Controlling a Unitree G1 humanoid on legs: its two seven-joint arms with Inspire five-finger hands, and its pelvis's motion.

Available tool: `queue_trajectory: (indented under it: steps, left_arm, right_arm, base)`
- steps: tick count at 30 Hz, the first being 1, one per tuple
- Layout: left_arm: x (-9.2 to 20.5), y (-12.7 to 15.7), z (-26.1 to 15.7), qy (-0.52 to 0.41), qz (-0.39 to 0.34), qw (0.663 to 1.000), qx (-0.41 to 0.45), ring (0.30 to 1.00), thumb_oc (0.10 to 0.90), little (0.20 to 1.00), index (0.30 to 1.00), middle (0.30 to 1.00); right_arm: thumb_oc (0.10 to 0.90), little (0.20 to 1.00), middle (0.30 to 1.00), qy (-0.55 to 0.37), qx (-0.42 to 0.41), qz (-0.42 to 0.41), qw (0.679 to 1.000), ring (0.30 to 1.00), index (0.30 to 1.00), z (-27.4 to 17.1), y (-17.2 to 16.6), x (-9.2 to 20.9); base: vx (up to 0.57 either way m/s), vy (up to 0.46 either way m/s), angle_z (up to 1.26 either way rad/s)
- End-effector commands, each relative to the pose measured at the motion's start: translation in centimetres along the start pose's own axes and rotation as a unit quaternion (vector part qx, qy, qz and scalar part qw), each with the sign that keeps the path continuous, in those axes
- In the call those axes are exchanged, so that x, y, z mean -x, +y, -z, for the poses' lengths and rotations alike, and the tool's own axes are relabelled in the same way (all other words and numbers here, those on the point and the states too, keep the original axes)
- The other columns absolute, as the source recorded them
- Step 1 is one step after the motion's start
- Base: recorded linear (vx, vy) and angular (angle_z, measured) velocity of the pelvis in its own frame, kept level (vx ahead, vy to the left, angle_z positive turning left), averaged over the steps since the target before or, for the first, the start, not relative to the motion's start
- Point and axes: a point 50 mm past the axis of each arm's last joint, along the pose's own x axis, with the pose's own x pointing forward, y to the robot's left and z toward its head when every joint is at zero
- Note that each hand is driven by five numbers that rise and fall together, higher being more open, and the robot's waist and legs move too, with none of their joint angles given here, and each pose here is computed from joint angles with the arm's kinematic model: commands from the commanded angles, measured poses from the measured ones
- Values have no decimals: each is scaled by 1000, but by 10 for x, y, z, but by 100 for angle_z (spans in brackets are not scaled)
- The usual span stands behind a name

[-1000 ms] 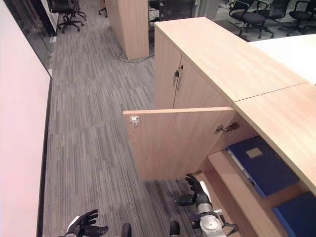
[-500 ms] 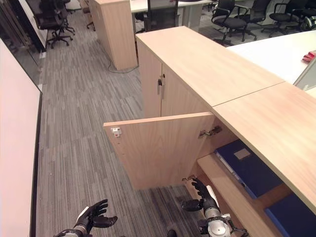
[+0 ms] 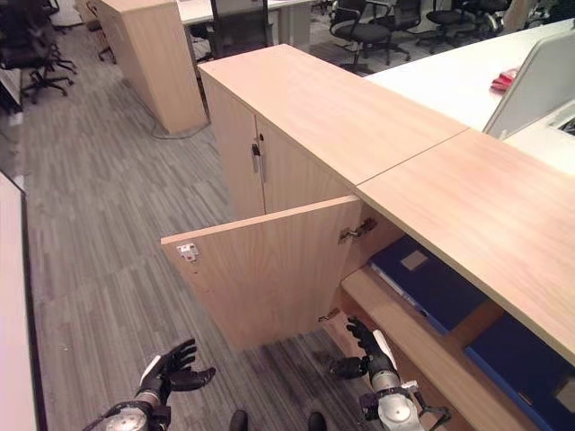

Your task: Put the empty folder in the office cabinet

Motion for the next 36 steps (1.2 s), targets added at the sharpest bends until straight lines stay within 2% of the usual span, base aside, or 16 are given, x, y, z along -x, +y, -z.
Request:
queue_trajectory:
  steps: [1,24,31,36]
  left_arm:
    - [-11,30,-57,-119,-55,991,10,900,800,900,900,900]
    - [-10,101,-97,-165,-178,970,30,900,800,900,900,900]
    - [-4,127,-120,-186,-202,962,-2,900,800,900,900,900]
    - [-5,126,-140,-208,-182,960,-44,900,800,900,900,900]
  right_arm:
    - [800,900,900,-111,-11,10,994,900,900,-46,-7,-8]
    - [800,900,900,-98,-2,-22,995,900,900,-35,-5,1]
    - [800,900,900,-99,3,-35,995,900,900,-35,-6,1]
    - [800,900,900,-95,11,-42,995,900,900,-33,-8,1]
  base:
    - [68,86,-1]
    - [8,36,-9]
    - [-13,13,-10]
    - [15,6,-1]
